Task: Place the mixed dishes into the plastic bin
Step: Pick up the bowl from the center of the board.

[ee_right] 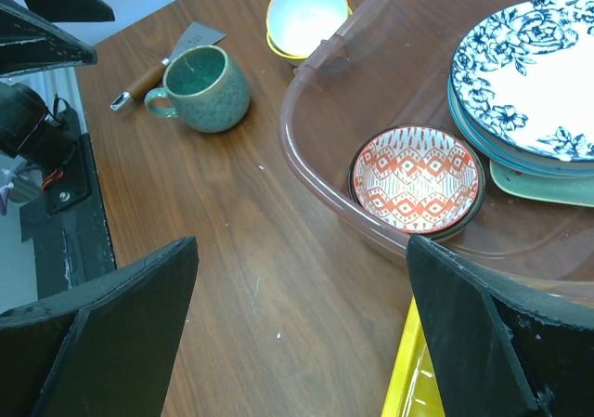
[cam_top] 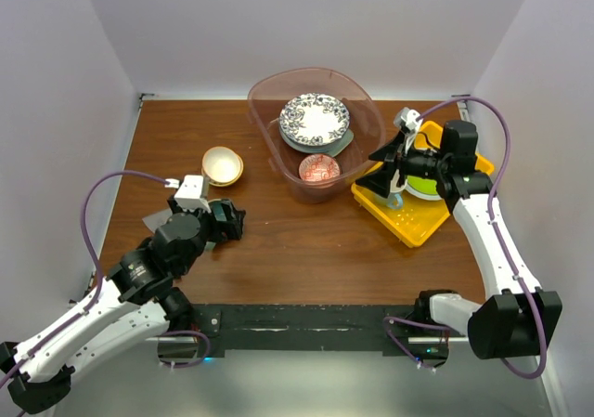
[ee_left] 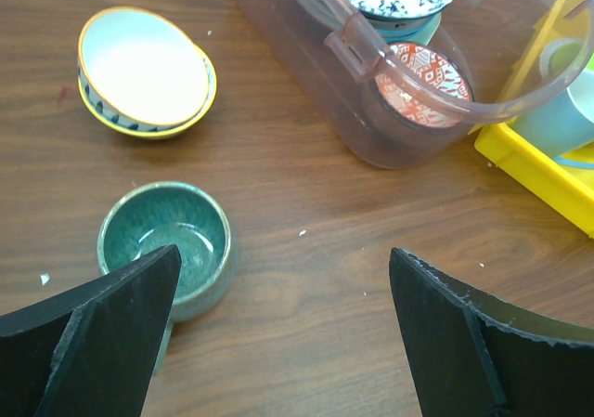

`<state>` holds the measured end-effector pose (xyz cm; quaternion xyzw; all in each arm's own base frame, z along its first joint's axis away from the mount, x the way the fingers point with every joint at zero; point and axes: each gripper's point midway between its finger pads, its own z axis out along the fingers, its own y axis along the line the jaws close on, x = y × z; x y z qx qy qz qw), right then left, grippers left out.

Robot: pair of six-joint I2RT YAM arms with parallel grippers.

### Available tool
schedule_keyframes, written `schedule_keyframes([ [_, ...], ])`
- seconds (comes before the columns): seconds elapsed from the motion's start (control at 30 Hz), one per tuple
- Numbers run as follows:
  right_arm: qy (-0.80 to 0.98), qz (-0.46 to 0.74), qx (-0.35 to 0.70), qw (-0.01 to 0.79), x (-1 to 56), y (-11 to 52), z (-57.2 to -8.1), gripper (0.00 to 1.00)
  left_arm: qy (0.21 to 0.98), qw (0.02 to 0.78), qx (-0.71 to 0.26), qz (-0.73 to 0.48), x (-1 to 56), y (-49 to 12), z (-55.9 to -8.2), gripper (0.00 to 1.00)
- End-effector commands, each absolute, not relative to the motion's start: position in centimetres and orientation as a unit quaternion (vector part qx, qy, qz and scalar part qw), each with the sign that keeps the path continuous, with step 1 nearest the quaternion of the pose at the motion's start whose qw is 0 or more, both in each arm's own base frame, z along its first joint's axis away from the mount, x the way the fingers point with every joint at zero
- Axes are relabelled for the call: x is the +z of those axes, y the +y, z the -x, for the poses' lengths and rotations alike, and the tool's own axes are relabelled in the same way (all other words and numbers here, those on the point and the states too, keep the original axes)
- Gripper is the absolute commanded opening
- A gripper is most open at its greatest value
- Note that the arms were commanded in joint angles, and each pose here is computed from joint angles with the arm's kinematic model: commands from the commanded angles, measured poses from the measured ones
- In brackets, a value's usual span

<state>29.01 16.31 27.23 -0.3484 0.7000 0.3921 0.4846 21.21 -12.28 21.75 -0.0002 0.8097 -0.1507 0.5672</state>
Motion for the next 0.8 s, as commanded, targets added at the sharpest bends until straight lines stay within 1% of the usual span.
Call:
schedule_keyframes([
  [0.0, 0.684, 0.36, 0.399, 0.494, 27.95, 16.58, -28.98, 0.98, 0.806, 0.566, -0.17, 0.029, 22.76, -12.11, -21.0, 1.0],
  [0.77, 0.683, 0.363, 0.402, 0.49, 27.78, 16.6, -28.91, 0.98, 0.814, 0.556, -0.16, 0.046, 22.03, -11.41, -20.69, 1.0],
])
